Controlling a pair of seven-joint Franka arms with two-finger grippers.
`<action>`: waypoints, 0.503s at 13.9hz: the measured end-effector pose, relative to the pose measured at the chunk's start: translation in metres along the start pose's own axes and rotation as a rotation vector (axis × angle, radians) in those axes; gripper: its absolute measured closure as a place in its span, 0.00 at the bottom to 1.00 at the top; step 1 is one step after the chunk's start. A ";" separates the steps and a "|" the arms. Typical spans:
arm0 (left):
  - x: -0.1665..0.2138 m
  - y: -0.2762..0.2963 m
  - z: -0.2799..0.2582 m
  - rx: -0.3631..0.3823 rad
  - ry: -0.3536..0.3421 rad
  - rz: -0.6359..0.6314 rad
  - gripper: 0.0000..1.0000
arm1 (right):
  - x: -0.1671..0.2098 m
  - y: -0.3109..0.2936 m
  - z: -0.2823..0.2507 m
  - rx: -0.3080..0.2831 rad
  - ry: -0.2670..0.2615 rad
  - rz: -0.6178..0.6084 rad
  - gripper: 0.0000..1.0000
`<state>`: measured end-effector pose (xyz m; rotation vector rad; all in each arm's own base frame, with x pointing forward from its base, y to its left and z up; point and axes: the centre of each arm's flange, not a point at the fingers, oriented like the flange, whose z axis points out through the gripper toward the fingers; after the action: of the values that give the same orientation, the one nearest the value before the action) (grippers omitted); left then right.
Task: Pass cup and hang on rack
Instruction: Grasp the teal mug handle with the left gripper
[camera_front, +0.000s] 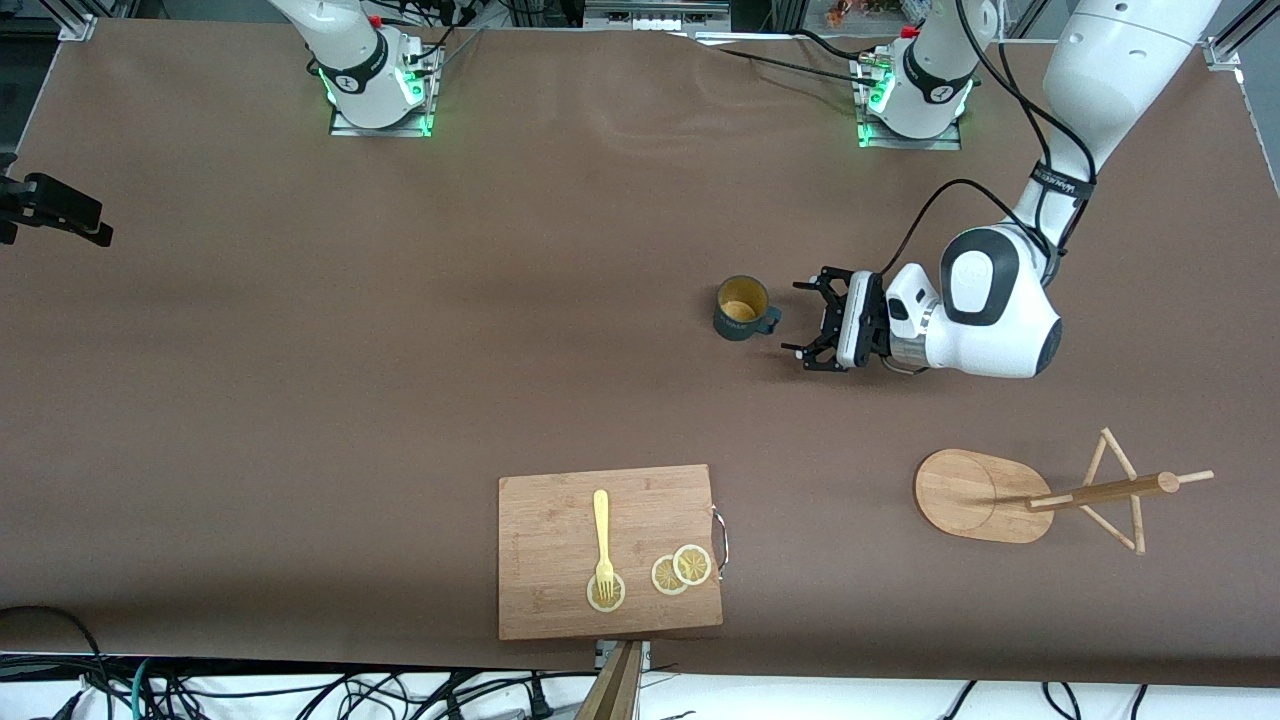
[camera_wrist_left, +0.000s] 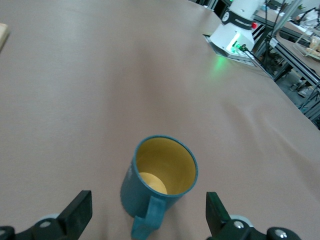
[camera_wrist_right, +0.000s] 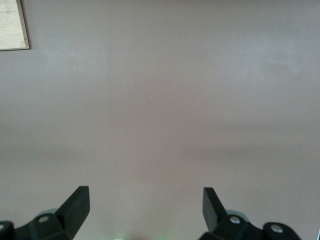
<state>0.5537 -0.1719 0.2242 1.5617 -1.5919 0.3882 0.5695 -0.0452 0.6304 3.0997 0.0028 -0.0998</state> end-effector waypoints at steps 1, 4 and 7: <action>-0.005 0.001 0.005 -0.009 0.008 0.016 0.00 | 0.000 0.000 0.000 0.000 0.000 0.000 0.00; -0.038 0.000 0.029 -0.027 0.091 0.075 0.00 | 0.000 0.000 0.000 0.000 0.001 0.000 0.00; -0.080 -0.005 0.060 -0.022 0.205 0.108 0.00 | 0.000 0.000 0.000 0.000 0.001 0.001 0.00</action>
<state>0.5262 -0.1635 0.1279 1.3764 -1.5183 0.5695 0.5700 -0.0456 0.6300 3.0999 0.0009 -0.0988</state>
